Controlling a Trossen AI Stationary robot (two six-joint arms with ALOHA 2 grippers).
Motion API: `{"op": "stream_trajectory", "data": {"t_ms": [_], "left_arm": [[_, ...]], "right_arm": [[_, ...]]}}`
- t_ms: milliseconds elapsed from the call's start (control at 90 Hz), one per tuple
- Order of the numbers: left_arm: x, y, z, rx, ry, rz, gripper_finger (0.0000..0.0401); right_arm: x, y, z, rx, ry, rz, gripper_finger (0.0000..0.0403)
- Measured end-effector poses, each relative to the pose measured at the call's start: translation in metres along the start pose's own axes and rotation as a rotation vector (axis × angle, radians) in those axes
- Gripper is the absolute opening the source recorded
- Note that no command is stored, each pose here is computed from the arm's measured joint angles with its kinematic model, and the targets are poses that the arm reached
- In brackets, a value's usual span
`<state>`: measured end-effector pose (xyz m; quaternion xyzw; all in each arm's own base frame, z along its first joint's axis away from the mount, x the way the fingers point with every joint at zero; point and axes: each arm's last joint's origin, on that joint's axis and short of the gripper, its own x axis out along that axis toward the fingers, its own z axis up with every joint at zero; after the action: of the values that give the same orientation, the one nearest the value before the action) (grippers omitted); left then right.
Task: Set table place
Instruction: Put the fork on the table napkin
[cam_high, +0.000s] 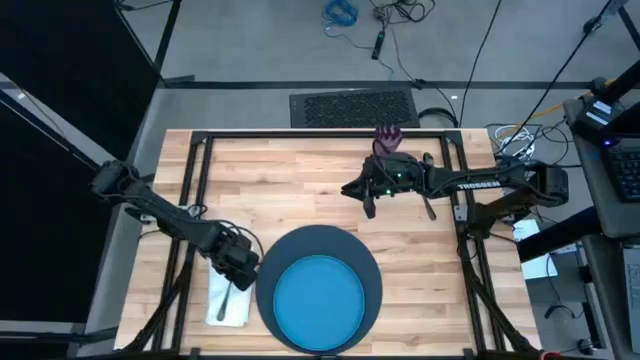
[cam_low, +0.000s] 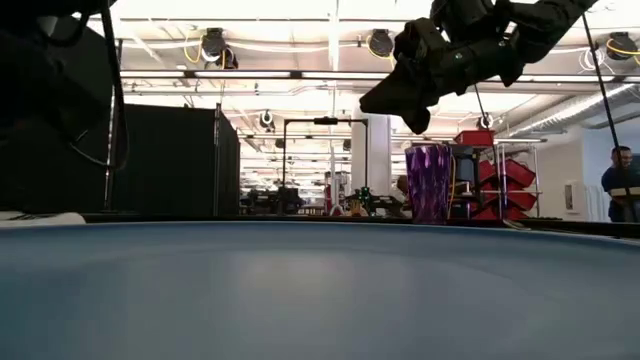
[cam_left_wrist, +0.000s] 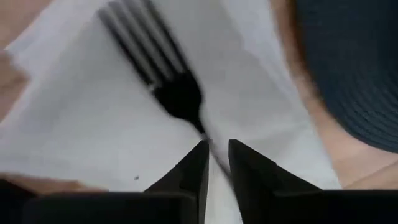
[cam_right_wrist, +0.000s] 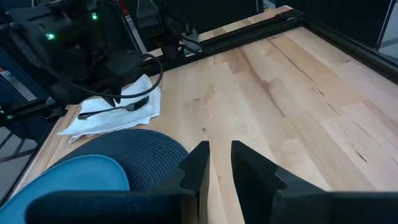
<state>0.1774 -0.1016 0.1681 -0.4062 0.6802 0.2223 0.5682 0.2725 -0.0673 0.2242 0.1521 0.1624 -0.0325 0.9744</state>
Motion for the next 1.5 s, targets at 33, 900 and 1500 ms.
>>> {"op": "stream_trajectory", "data": {"t_ms": [33,900,1500], "left_arm": [[0.000,0.000,-0.001,-0.001,-0.001,0.006,0.0048],[0.031,-0.009,0.001,-0.013,-0.002,0.116,0.0048],[0.031,-0.008,-0.001,-0.180,0.033,0.115,0.0048]], "right_arm": [[0.000,0.000,0.000,0.000,0.000,0.000,0.0052],[0.001,0.004,-0.001,-0.005,0.003,0.012,0.0052],[0.001,0.004,-0.001,-0.009,0.000,0.013,0.0052]]}}
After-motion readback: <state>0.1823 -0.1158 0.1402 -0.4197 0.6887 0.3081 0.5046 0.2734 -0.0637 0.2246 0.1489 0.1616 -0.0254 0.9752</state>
